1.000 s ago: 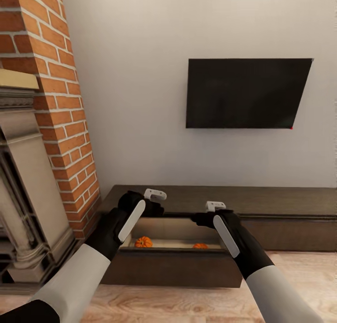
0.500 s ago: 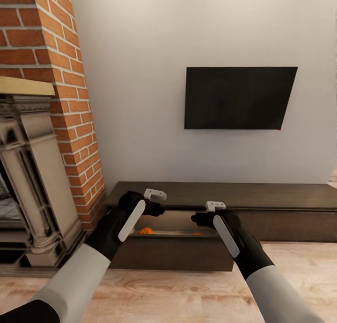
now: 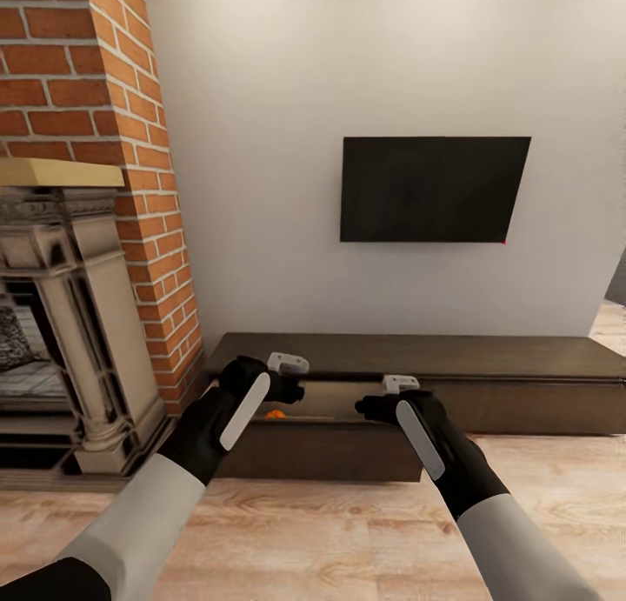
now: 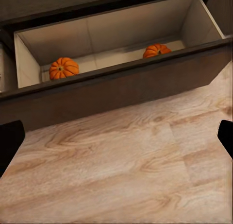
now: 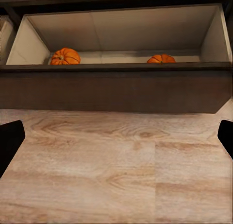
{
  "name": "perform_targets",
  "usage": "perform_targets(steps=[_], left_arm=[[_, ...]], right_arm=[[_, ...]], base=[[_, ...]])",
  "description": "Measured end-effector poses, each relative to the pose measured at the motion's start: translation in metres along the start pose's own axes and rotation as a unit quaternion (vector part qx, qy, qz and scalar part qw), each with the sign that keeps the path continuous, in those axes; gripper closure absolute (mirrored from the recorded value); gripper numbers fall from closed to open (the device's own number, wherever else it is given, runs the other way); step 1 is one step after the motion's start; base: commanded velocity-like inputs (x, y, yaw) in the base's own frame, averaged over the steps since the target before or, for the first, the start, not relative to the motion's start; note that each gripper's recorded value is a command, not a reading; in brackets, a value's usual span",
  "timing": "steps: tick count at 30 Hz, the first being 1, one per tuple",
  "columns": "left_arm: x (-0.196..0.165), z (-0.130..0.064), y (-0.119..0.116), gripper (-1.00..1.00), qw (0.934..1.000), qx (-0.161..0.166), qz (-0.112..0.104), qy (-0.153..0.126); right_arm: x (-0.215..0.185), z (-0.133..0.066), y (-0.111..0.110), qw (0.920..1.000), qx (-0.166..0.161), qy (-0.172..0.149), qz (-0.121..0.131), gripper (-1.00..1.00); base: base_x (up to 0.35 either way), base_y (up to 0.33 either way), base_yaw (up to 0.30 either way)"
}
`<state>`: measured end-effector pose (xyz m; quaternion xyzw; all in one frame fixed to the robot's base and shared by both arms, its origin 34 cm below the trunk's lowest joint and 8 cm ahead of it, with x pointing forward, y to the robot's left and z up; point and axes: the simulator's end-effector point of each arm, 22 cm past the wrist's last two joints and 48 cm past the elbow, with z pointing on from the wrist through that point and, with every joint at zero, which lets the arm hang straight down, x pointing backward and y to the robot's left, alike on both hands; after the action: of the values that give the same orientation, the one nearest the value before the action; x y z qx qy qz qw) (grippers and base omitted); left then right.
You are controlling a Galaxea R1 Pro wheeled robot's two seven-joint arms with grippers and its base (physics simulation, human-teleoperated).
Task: Place each of the two pumpkins and all three candles from the living room inside a cabinet in the living room (use any cabinet), then make sure every cabinet is closed, and position the cauldron so it is next to a table in the living room.
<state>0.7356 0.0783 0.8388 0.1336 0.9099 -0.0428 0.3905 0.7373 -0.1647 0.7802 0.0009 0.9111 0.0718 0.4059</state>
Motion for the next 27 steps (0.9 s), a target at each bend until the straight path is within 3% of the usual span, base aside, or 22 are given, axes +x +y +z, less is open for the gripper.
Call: perform_targets(steps=[8, 13, 21, 27], left_arm=[[-0.006, -0.005, 0.005, -1.00, 0.9999, -0.006, 0.000, 0.009], [0.005, 0.005, 0.012, -1.00, 0.9995, -0.013, -0.007, 0.029], [0.055, 0.041, 0.044, -1.00, 0.9975, -0.045, -0.045, 0.030], [0.092, 0.050, 0.044, -1.00, 0.9963, -0.051, -0.069, 0.011]], right_arm=[[-0.009, -0.007, 0.000, 1.0000, 0.003, 0.005, 0.000, -1.00], [-0.012, -0.010, -0.004, 0.9999, 0.009, 0.011, 0.000, -1.00], [0.019, -0.004, -0.036, 0.9983, 0.037, 0.045, 0.007, -1.00], [0.025, -0.002, -0.041, 0.9988, 0.042, 0.009, 0.024, -1.00]], base=[[-0.185, 0.000, 0.000], [-0.042, 0.000, 0.000], [-0.007, 0.000, 0.000], [0.000, 0.000, 0.000]])
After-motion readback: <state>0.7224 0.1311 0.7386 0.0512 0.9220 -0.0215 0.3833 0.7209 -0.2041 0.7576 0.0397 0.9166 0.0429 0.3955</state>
